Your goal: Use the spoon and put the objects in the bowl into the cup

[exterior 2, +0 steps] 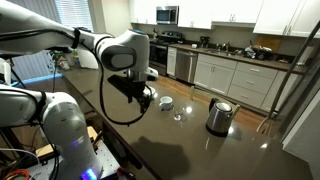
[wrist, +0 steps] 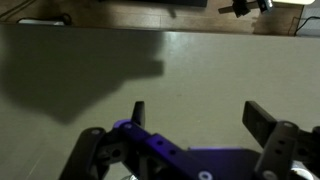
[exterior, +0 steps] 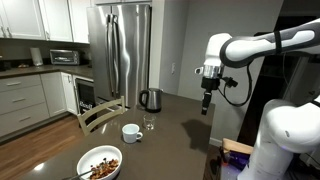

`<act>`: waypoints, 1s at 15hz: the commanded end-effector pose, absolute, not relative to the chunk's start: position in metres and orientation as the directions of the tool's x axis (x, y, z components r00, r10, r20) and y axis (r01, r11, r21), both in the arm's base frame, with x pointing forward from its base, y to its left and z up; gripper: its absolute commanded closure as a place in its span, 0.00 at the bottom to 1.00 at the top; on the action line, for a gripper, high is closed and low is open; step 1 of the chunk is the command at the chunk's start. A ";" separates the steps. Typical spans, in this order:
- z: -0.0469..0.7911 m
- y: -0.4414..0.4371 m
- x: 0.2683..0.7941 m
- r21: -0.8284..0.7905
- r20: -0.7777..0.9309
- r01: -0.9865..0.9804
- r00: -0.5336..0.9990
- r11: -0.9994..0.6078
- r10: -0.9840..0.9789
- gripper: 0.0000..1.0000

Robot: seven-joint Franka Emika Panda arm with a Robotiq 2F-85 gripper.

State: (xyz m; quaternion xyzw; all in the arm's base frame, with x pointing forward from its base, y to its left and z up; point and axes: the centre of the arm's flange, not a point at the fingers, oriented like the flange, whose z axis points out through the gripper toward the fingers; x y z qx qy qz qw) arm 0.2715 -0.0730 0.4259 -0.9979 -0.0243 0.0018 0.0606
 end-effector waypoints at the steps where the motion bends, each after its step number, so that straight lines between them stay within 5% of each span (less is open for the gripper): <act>1: 0.426 -0.073 0.272 -0.121 -0.001 0.048 0.999 -0.991 0.049 0.00; 5: 0.424 -0.072 0.278 -0.125 0.004 0.047 0.999 -0.991 0.047 0.00; 15: 0.415 -0.018 0.399 -0.169 0.072 0.155 0.987 -0.973 0.144 0.00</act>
